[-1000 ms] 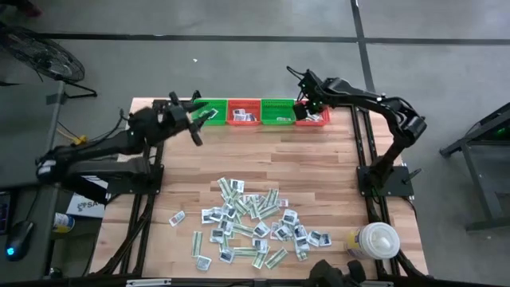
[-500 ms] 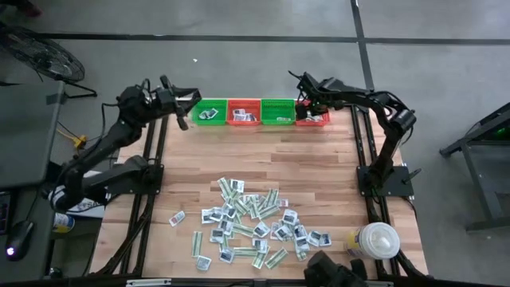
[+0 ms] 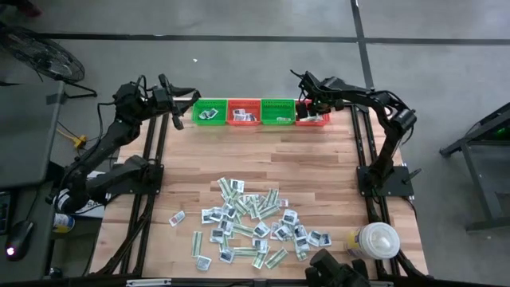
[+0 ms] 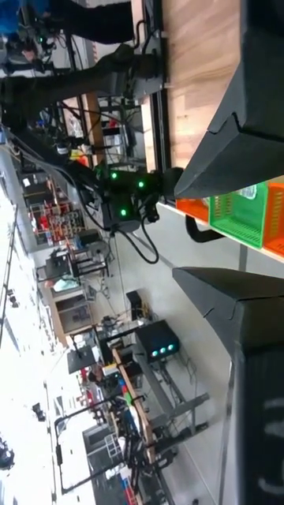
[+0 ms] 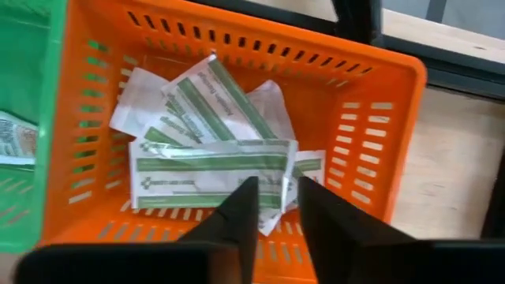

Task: Pick & Place First Aid Supplies
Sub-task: Put the green bandage pack in the right orange bin

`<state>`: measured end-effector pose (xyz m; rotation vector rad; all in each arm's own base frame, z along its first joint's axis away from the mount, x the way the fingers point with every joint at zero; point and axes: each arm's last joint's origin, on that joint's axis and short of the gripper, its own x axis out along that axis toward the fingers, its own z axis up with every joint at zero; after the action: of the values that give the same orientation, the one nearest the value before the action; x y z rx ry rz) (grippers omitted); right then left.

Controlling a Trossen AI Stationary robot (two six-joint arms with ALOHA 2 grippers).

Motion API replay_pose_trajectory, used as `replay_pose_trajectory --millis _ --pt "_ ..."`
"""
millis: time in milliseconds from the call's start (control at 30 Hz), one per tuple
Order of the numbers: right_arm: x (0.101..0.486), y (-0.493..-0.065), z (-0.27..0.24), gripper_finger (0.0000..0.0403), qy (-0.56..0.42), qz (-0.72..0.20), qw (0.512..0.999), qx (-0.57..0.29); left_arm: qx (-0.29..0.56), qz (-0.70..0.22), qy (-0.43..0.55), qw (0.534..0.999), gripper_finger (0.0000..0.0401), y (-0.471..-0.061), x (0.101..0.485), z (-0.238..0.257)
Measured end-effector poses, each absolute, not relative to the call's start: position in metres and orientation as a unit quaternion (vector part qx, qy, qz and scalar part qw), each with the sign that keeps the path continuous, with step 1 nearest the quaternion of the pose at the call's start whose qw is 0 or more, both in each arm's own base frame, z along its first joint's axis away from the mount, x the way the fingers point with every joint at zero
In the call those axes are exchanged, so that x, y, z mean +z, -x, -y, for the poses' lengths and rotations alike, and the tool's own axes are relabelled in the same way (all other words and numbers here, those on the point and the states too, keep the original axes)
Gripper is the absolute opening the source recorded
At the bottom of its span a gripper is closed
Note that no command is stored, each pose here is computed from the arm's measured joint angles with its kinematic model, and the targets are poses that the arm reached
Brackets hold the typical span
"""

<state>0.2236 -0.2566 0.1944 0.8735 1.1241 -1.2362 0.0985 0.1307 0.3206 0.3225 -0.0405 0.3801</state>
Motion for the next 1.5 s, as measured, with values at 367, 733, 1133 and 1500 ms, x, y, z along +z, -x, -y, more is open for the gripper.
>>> replay_pose_trajectory --millis 367,733,1133,1500 --pt "0.213 -0.221 0.253 0.0172 -0.375 -0.468 0.628 -0.496 0.191 0.023 -0.142 0.971 0.0149 -0.098 0.320 -0.131" --pt "0.266 -0.212 0.231 0.0154 -0.300 -0.454 0.752 -0.373 0.197 0.027 -0.100 0.975 0.0149 -0.098 0.320 -0.131" --pt "0.306 -0.238 0.163 0.0151 -0.199 -0.433 0.861 -0.180 0.207 0.016 -0.047 0.977 0.0149 -0.098 0.315 -0.132" --pt "0.305 -0.279 0.072 0.0151 -0.104 -0.468 0.873 -0.087 0.193 0.018 -0.038 0.980 0.0149 -0.098 0.315 -0.131"
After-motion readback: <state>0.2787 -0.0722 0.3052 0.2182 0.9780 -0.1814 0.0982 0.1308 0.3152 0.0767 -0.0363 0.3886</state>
